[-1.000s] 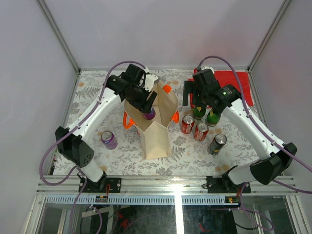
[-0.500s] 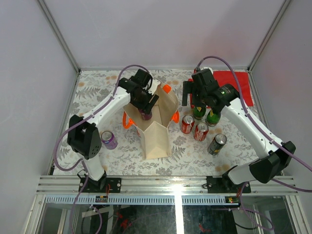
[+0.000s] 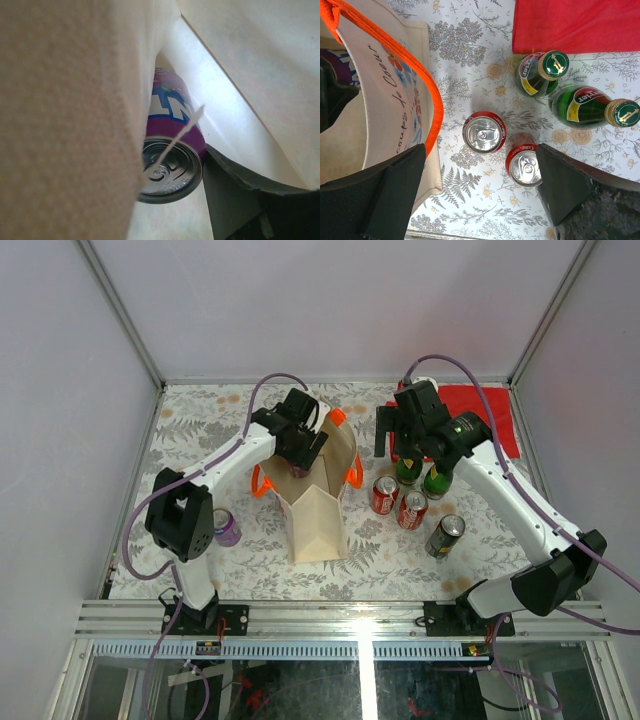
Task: Place the beverage into the canvas bag
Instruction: Place the drink in the canvas bag.
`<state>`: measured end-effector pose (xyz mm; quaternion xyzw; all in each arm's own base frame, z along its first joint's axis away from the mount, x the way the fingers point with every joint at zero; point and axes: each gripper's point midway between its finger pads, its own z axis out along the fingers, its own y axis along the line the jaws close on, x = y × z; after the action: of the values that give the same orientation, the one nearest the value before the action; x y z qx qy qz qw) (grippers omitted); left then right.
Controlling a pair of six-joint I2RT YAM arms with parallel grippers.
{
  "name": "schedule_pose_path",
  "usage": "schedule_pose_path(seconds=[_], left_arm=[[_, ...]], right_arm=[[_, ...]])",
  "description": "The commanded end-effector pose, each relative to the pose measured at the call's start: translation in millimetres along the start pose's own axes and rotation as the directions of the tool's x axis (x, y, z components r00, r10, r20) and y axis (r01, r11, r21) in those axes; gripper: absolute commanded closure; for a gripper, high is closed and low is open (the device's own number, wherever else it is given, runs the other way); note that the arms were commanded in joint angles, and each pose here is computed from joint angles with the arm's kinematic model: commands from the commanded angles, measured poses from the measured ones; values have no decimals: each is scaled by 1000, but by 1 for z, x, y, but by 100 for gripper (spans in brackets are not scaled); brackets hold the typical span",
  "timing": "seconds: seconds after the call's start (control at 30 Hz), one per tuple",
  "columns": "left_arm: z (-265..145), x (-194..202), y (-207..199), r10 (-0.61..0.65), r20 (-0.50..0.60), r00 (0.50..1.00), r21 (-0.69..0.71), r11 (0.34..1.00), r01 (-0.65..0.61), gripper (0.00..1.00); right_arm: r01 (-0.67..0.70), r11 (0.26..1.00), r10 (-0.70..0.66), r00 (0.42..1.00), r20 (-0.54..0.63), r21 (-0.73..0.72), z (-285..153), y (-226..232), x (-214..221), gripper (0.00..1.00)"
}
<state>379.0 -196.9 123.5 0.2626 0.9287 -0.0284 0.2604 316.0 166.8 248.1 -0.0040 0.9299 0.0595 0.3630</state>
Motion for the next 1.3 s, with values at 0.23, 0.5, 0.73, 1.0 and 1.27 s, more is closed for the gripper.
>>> schedule_pose_path(seconds=[0.23, 0.5, 0.73, 1.0, 1.27], left_arm=[[28, -15, 9, -26, 75, 997, -111, 993, 35, 92], [34, -9, 12, -24, 59, 998, -133, 991, 32, 70], [36, -1, 12, -23, 41, 999, -141, 990, 28, 55], [38, 4, 11, -23, 30, 999, -134, 991, 27, 40], [42, 10, 8, -22, 8, 1000, -118, 993, 23, 31]], right_arm=[[-1, 1000, 1, 999, 32, -3, -8, -3, -9, 1], [-2, 1000, 2, 1000, 29, -1, -8, -5, -6, 1], [0, 1000, 0, 1000, 27, 1, -8, -5, -5, 1], [-3, 1000, 3, 1000, 28, 2, -9, -6, -4, 1], [-3, 1000, 3, 1000, 28, 4, -9, -7, -4, 1]])
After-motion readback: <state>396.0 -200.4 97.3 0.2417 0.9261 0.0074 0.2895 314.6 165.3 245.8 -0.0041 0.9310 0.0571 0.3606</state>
